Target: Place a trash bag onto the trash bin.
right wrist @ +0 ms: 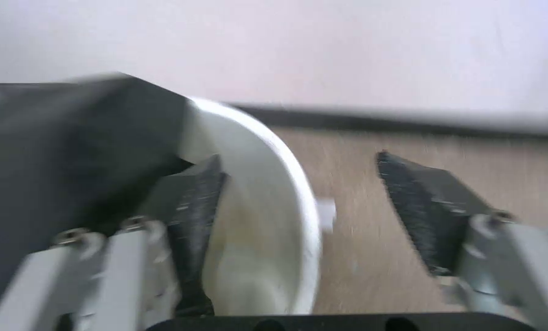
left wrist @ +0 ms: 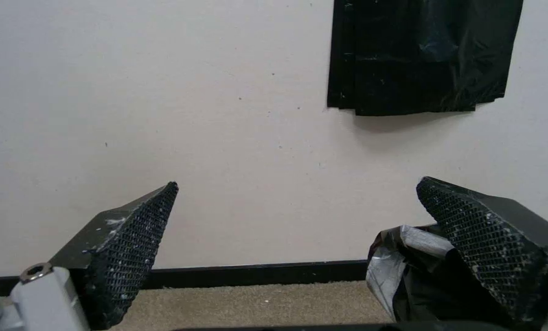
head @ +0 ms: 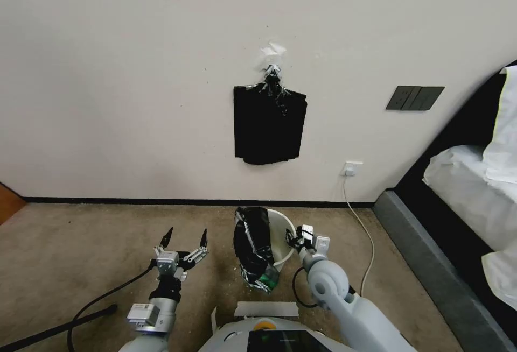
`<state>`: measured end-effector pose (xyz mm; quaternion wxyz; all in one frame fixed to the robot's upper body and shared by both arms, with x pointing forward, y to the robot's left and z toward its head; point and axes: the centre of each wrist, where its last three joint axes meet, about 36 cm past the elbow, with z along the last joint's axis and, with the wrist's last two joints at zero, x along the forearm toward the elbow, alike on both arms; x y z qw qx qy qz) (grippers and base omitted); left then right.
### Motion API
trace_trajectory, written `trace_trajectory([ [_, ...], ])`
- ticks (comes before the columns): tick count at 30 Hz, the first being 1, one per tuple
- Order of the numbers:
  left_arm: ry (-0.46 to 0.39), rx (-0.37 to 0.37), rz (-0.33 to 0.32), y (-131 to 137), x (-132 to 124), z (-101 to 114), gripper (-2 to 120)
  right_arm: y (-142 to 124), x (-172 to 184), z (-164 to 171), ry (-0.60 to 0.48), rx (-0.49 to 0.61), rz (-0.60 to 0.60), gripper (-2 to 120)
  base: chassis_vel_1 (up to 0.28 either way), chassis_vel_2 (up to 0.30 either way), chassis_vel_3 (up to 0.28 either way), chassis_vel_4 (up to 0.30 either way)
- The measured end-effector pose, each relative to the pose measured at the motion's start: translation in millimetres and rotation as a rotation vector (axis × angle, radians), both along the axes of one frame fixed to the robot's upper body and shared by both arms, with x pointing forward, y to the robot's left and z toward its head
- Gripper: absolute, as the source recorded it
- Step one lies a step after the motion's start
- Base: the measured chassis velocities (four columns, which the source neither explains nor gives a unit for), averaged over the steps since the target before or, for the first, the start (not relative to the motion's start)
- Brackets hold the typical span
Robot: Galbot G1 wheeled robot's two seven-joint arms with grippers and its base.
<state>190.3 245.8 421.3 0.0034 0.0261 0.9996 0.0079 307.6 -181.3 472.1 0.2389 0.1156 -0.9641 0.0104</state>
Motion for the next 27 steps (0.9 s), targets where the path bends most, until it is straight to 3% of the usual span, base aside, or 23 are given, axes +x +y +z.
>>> trace_trajectory([
  [3,0.004,-0.001,-0.002,-3.2,0.9,-2.3,100,1.4,-8.2,32.6,-0.033,-0.054,0.187,87,0.0,0.0,0.0,0.0],
  [5,0.003,0.002,-0.002,-4.4,1.1,-2.9,100,4.1,-7.8,44.3,-0.022,-0.063,0.23,91,0.0,0.0,0.0,0.0],
  [7,0.012,0.004,-0.003,-10.2,1.8,-3.0,100,11.6,-2.2,68.3,0.025,-0.004,0.302,98,0.0,0.0,0.0,0.0],
  [12,0.002,-0.008,-0.001,-21.3,7.8,0.7,100,37.2,25.6,76.0,0.05,-0.001,0.405,100,0.0,0.0,0.0,0.0],
  [17,0.01,-0.006,0.001,-23.3,7.1,-3.3,100,62.3,35.6,68.0,0.048,-0.042,0.459,100,0.0,0.0,0.0,0.0],
  [20,0.01,0.008,0.013,-17.5,6.7,-5.9,100,87.1,33.9,42.7,0.048,-0.123,0.472,100,0.0,0.0,0.0,0.0],
  [27,0.002,0.04,0.037,2.3,9.4,-5.8,100,104.9,29.2,10.9,0.03,-0.239,0.447,100,0.0,0.0,0.0,0.0],
])
